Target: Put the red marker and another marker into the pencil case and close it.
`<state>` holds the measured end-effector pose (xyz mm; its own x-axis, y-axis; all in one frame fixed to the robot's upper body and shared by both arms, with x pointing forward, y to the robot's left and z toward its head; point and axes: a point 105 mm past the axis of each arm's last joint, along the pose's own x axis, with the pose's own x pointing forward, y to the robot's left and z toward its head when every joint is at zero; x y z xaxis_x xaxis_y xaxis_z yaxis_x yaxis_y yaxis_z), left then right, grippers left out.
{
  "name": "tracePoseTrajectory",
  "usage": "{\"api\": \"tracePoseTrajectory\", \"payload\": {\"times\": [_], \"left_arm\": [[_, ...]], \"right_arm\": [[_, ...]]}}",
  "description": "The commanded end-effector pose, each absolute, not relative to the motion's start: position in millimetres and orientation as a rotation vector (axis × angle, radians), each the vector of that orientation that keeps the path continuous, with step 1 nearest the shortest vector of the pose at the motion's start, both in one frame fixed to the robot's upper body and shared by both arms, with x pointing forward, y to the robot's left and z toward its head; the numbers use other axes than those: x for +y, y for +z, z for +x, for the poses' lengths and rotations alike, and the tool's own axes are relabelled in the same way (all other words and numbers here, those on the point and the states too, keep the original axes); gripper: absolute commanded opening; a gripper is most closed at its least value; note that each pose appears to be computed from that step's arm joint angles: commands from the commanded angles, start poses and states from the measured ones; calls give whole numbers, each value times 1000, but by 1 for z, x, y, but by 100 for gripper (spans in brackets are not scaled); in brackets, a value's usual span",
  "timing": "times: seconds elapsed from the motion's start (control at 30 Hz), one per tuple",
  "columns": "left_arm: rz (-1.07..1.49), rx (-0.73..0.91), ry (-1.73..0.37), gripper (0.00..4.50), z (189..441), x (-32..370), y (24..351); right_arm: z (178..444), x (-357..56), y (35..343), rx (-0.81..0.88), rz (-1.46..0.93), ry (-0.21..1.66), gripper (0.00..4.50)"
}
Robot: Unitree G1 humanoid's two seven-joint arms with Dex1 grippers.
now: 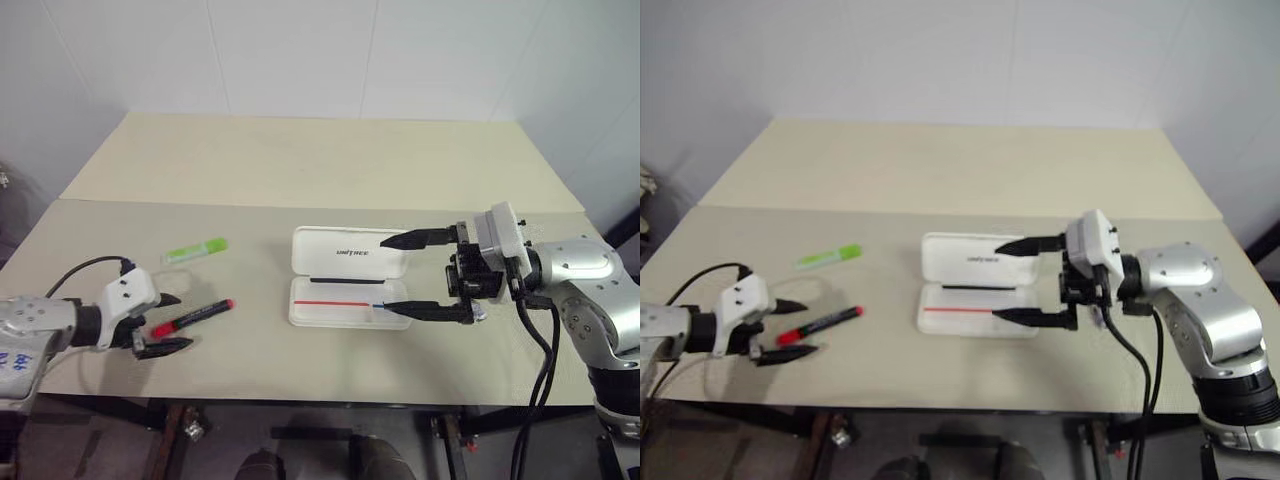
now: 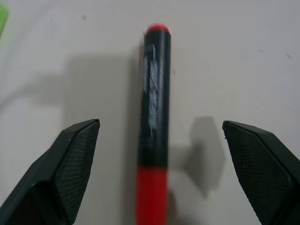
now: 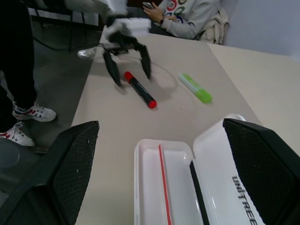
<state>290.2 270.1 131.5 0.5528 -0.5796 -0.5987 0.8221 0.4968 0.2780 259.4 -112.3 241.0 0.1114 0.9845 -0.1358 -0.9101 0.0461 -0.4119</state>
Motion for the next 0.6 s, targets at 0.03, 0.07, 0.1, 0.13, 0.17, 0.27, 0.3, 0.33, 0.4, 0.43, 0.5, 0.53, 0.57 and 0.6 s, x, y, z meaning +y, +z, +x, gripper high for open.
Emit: {"api": "tracePoseTrajectory", "payload": {"times": [0.03,0.07,0.1,0.13,0.17,0.27,0.3,0.33,0.4,0.43,0.5,0.53,0.57,0.6], "left_arm": [[604,447,-882,446,298,269,131],[599,449,-888,446,300,267,129],[594,452,-896,446,300,265,127],[590,454,-901,446,301,264,125],[580,463,-906,446,300,263,122],[553,511,-911,446,296,264,112],[550,519,-912,446,295,265,110],[551,522,-897,446,296,266,108],[550,529,-860,406,299,269,107],[546,541,-849,385,299,271,105],[558,553,-831,329,299,275,105],[557,558,-827,295,299,277,106],[567,555,-815,265,301,280,107],[573,553,-807,240,302,281,108]], "right_arm": [[250,-106,243,-231,-463,1502,450],[250,-106,243,-232,-464,1501,450],[250,-106,243,-232,-465,1500,450],[250,-106,243,-232,-466,1499,450],[250,-106,243,-232,-466,1496,450],[251,-108,245,-235,-471,1485,450],[251,-108,245,-236,-471,1483,450],[252,-108,246,-239,-472,1479,450],[253,-109,248,-245,-472,1472,450],[253,-109,248,-247,-472,1469,450],[253,-110,248,-245,-473,1466,450],[253,-110,248,-244,-473,1465,450],[254,-110,248,-243,-474,1464,450],[254,-111,248,-243,-474,1462,450]]}}
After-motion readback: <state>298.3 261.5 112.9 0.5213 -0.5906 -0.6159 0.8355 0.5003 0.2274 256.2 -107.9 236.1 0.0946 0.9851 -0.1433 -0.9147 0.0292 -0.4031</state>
